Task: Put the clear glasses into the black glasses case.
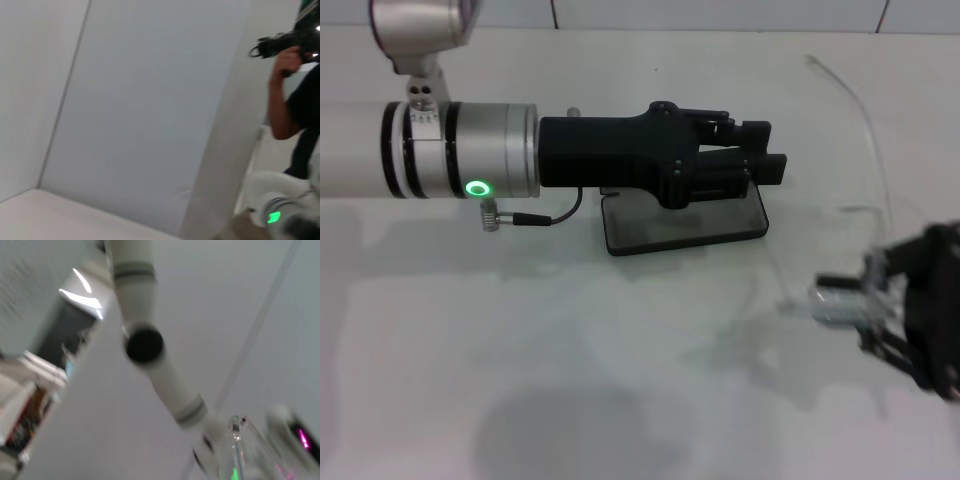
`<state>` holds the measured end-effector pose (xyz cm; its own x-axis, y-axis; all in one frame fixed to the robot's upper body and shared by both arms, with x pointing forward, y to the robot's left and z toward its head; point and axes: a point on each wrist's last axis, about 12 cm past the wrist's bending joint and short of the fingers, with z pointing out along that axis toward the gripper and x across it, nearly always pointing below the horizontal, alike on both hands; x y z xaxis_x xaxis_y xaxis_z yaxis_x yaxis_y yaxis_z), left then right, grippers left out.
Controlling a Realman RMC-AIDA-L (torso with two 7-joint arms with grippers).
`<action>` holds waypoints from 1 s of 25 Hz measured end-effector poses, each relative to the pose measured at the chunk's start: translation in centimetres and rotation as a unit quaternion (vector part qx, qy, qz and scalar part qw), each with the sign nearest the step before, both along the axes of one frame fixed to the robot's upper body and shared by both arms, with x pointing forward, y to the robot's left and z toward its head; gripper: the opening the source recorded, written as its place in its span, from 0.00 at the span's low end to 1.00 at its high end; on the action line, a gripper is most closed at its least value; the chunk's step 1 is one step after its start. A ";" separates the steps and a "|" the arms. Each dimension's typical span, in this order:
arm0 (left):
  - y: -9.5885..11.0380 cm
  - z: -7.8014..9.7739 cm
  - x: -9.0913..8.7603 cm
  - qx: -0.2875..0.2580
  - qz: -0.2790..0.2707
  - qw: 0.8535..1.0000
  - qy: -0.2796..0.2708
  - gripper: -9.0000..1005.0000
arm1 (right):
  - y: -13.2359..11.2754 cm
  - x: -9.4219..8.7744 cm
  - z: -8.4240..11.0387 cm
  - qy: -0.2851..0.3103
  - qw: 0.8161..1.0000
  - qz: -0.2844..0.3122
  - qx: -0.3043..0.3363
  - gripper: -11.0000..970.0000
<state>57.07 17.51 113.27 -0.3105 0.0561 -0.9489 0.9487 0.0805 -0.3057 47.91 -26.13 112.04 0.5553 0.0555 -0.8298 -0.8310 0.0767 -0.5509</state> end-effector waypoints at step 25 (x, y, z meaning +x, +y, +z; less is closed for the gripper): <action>-1.4 -0.7 -0.4 -0.030 0.027 0.992 -0.120 0.47 | 4.6 3.0 -1.0 0.260 0.962 0.074 0.037 0.14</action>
